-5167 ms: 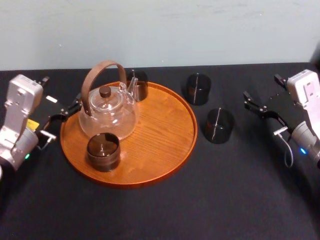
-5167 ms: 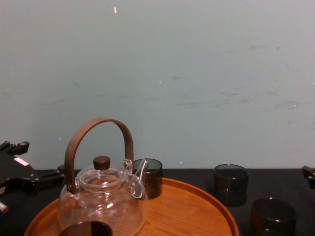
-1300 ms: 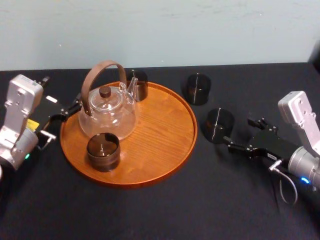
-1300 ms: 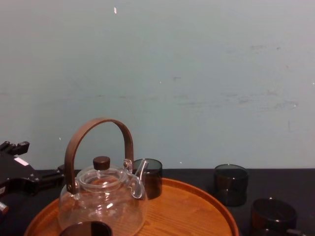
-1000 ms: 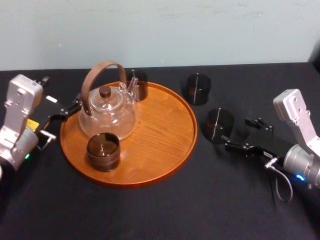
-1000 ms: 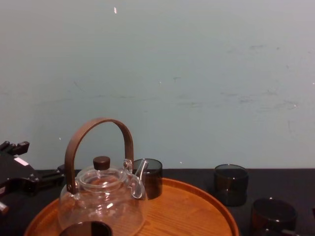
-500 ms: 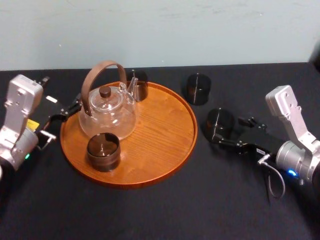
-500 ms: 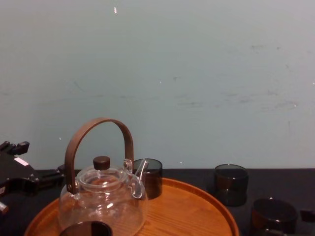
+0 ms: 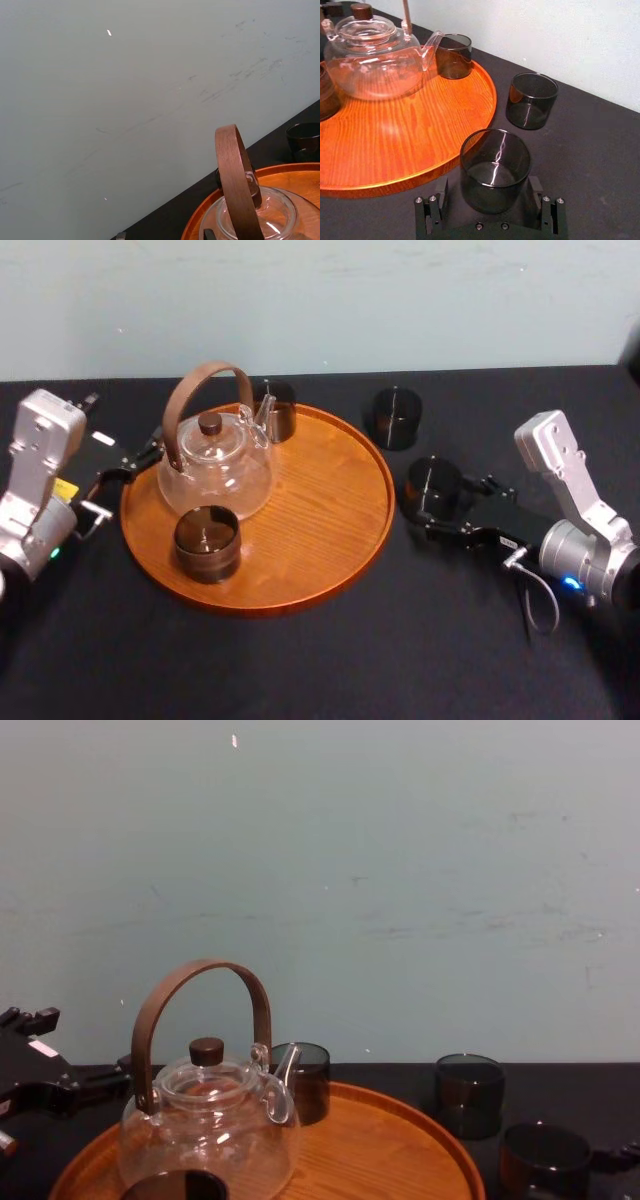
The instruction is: Pick up the glass from the table and place it on the tray.
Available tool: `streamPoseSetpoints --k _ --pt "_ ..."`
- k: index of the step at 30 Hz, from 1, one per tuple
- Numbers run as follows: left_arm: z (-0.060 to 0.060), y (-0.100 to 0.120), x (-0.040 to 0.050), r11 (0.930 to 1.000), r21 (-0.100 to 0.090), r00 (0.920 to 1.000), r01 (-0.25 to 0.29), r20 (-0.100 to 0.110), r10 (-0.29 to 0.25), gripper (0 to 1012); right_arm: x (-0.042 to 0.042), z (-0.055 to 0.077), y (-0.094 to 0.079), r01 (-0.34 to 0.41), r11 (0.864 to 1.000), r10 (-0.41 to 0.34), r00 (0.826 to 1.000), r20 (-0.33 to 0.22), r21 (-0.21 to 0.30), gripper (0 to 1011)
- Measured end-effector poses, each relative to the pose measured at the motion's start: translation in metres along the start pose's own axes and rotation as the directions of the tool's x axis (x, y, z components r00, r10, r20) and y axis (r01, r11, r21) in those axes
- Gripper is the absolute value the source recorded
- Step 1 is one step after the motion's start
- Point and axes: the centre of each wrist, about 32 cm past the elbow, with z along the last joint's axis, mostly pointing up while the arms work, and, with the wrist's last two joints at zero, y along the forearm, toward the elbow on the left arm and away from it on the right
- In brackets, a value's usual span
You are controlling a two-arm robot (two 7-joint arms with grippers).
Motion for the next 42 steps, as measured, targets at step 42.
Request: streamPoseSetpoints --k 42 --pt "0.0 0.0 0.0 1.0 0.0 1.0 0.0 0.0 0.0 1001 0.0078 0.01 0.025 0.004 1.0 -0.004 1.0 -0.003 0.006 992"
